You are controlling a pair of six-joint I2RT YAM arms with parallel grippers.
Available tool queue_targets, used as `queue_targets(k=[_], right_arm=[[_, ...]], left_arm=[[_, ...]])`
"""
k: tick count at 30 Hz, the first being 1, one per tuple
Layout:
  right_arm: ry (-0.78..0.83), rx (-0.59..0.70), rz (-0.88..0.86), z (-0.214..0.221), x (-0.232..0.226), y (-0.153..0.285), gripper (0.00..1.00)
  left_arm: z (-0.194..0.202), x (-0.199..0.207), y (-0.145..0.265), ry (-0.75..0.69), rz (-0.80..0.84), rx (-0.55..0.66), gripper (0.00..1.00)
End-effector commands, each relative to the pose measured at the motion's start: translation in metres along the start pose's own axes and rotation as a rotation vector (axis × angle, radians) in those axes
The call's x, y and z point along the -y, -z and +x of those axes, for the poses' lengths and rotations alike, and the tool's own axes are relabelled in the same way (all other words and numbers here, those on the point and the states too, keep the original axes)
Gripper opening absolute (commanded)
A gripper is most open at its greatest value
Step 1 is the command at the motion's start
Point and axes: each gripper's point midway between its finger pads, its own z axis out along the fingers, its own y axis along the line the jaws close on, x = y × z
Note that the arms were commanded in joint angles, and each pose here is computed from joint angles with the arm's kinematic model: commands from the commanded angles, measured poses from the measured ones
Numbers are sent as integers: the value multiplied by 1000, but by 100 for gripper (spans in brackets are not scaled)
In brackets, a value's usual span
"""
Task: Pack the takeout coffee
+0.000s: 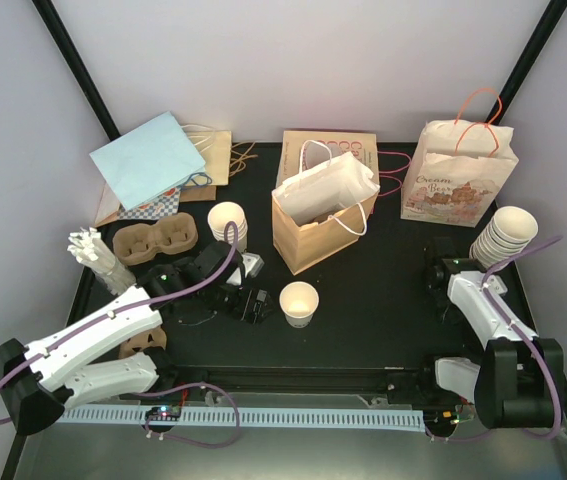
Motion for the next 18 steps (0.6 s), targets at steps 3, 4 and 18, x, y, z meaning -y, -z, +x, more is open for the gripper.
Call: queue_targets(k=[3, 4, 18], right_arm=[[14, 19, -87, -14, -26, 0, 1], [20, 18, -88, -14, -28, 0, 1], [30, -50, -87, -7, -44, -15, 1]], left_arm=[[-12, 13, 16, 23, 53, 60, 88], [-13, 13, 17, 24, 52, 64, 88], [-10, 10, 18, 8, 46, 67, 88]])
